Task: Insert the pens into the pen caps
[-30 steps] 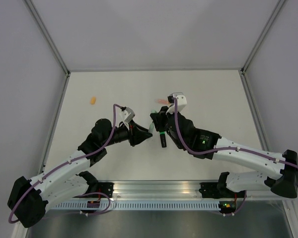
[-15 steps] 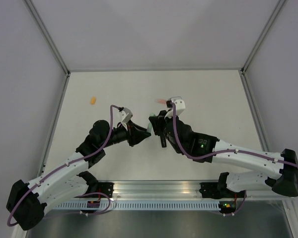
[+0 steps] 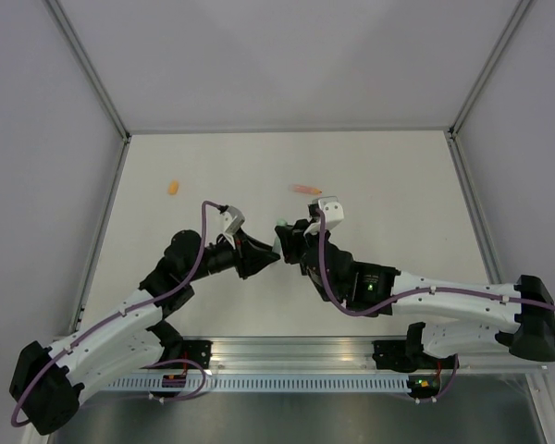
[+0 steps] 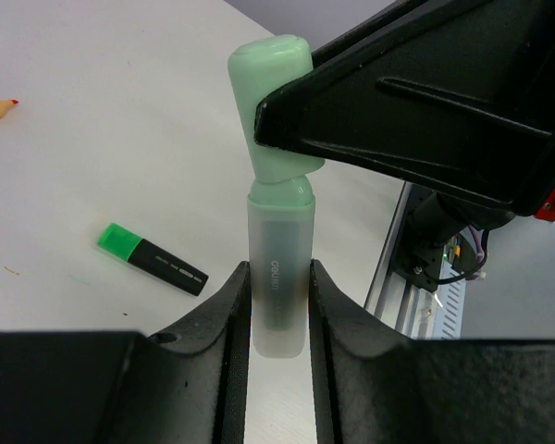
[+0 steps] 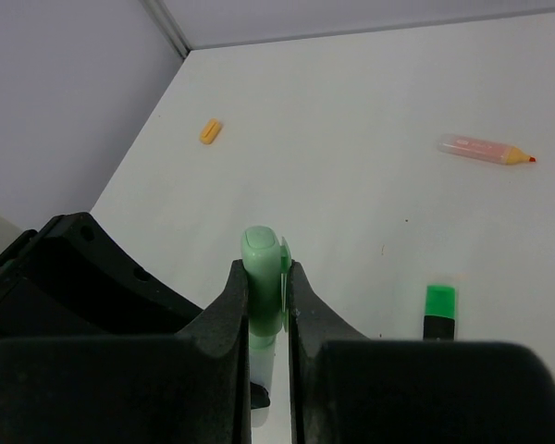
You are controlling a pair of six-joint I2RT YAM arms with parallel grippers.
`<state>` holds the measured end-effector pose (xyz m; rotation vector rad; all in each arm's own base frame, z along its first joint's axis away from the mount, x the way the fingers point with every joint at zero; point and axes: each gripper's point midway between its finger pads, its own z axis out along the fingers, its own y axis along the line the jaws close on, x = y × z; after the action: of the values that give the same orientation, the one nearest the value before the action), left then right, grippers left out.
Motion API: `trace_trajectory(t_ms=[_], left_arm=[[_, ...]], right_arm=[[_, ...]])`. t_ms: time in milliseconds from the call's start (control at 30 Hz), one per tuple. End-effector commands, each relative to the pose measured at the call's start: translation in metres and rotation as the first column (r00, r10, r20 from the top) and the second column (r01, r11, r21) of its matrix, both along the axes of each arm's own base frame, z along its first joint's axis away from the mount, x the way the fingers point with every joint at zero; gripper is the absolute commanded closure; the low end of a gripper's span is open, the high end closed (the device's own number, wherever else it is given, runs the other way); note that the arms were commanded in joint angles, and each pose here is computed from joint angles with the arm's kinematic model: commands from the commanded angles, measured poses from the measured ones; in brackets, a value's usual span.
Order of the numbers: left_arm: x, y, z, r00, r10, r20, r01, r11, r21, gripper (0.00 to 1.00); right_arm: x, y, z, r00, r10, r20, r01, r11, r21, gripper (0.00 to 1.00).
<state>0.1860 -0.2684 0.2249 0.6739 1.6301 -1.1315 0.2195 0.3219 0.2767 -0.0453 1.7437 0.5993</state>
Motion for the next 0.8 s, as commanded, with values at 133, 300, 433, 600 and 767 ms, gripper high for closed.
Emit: trace_trajectory(t_ms=[133, 300, 433, 600, 767], left_arm=[[0.007, 0.007, 0.030, 0.997, 0.077, 0.031, -0.073, 0.991, -0.116, 0.98], [0.006, 0.009, 0.032, 0.996, 0.080, 0.037, -0.075, 0.990, -0.118, 0.98], [0.005, 0.009, 0.031, 0.996, 0.078, 0.038, -0.074, 0.991, -0.116, 0.98], [0.005, 0.009, 0.033, 0.996, 0.079, 0.044, -0.073, 0.990, -0.117, 0.98], [0.004, 0.009, 0.033, 0.996, 0.070, 0.048, -0.064, 0.991, -0.118, 0.98]], right_arm=[[-0.016, 0.003, 0.003, 0.998, -0.012, 0.063, 0.011, 1.000, 0.013, 0.93], [-0.024, 0.008, 0.003, 0.996, -0.012, 0.084, 0.010, 1.000, 0.023, 0.63], [-0.024, 0.011, -0.001, 0.997, -0.021, 0.077, 0.020, 1.000, 0.013, 0.58], [-0.022, 0.012, -0.001, 0.997, -0.033, 0.072, 0.032, 0.999, 0.019, 0.59], [-0.020, 0.012, -0.004, 0.996, -0.051, 0.071, 0.050, 0.999, 0.011, 0.61]])
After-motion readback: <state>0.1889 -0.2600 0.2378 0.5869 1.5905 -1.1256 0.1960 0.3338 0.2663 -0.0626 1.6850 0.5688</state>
